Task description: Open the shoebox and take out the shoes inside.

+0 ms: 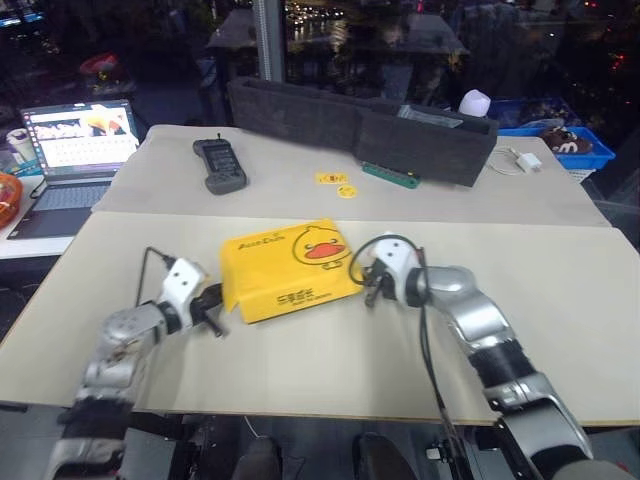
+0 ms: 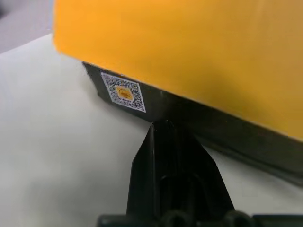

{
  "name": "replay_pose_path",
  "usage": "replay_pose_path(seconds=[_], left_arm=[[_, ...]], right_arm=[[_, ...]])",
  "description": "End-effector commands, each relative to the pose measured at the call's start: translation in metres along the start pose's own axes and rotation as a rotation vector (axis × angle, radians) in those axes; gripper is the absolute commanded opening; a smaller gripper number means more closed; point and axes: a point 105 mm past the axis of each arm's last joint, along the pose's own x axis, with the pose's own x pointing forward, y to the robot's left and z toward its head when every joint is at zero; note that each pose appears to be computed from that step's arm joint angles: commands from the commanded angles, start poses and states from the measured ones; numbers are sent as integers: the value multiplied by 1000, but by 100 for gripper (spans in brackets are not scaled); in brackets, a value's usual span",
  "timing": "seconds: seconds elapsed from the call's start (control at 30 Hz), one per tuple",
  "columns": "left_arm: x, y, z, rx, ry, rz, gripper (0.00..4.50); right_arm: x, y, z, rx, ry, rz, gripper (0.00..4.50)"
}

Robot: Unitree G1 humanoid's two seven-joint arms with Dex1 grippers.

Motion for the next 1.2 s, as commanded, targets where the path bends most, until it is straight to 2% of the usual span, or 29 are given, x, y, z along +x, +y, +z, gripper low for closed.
replay_pose_path(seconds=[0.03,0.23,0.53,0.8,1.0,1.07,1.13,1.2], left_arm=[[23,-16,18,59,-59,-118,3],[50,-15,17,89,-51,-178,3],[51,-14,15,98,-61,-200,3],[7,1,-8,61,-14,-89,3],[-28,14,-13,35,1,37,3],[-48,20,-7,32,-17,81,3],[-58,10,7,9,-62,35,3],[-70,-3,17,8,-63,-11,3]], right_arm=[[-14,8,18,-22,-60,1,1],[-33,20,6,-2,-12,-13,1],[-36,12,9,30,-20,-78,1],[-60,-5,-13,33,56,-150,1],[-88,-15,-22,49,85,-206,1],[-105,-16,-24,50,105,-215,1],[-113,-8,-22,41,115,-169,1],[-119,21,-16,37,121,-18,1]])
